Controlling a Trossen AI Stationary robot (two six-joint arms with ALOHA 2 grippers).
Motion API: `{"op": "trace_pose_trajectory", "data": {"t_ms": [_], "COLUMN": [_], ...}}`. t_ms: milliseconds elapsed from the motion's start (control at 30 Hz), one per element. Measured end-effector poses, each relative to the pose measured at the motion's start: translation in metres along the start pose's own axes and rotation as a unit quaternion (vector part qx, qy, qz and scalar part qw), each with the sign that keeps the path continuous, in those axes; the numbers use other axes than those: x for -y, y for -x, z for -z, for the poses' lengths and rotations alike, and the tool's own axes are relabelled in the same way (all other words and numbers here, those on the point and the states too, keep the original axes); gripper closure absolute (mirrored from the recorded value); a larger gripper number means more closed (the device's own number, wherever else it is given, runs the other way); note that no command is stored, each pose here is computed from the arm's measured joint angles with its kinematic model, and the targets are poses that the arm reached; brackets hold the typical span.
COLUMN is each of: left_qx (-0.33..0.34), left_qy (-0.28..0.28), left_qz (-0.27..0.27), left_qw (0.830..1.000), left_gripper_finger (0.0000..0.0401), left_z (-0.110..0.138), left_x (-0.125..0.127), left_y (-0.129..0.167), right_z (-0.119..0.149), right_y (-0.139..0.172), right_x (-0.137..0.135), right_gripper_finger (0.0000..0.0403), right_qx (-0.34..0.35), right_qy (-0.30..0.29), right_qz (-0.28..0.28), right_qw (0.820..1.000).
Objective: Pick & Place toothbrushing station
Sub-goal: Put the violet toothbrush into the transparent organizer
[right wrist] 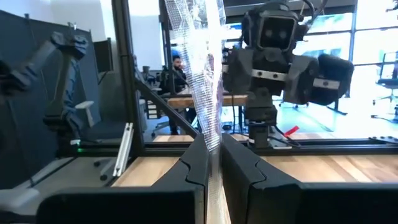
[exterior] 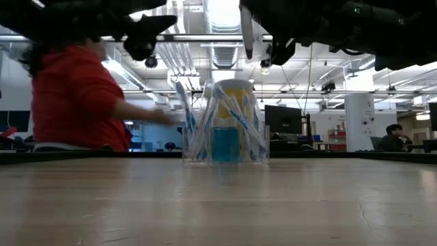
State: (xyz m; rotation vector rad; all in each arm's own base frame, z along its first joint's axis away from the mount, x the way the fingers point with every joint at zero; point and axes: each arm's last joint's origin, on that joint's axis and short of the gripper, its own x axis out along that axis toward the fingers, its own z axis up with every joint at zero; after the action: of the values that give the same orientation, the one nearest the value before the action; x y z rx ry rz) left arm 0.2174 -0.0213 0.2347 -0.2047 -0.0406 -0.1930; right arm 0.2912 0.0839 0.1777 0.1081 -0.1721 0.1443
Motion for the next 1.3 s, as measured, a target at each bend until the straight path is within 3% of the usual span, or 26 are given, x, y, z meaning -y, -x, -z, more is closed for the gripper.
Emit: {"op": "trace_pose_trajectory", "data": {"t_ms": [300,600,800,1100,1300], "left_qx": [-0.015,-0.024,-0.032,-0.035,-0.037], "left_qy": [-0.039,-0.021,-0.021,-0.034,-0.037], "left_qz": [0.004,0.013,0.051,0.041,0.029], "left_qw": [0.999,0.999,0.998,0.998,0.998], "left_gripper_finger": [0.0217,0.0217,0.0217,0.0220,0.0272], "left_z": [-0.010,-0.011,-0.010,-0.007,-0.003], "left_x": [-0.001,-0.003,-0.001,-0.002,-0.004], "left_y": [-0.054,-0.094,-0.103,-0.107,-0.114], "right_z": [0.001,0.010,0.010,0.011,0.011], "right_y": [-0.001,0.000,0.000,0.000,0.000], "right_x": [0.005,0.008,0.007,0.008,0.008], "right_gripper_finger": [0.0385,0.0385,0.0385,0.0385,0.0385], "right_qx": [-0.008,-0.021,-0.022,-0.020,-0.021], "right_qy": [0.001,-0.011,-0.012,-0.014,-0.015], "right_qz": [0.029,0.062,0.062,0.077,0.078], "right_qw": [1.000,0.998,0.998,0.997,0.997]}}
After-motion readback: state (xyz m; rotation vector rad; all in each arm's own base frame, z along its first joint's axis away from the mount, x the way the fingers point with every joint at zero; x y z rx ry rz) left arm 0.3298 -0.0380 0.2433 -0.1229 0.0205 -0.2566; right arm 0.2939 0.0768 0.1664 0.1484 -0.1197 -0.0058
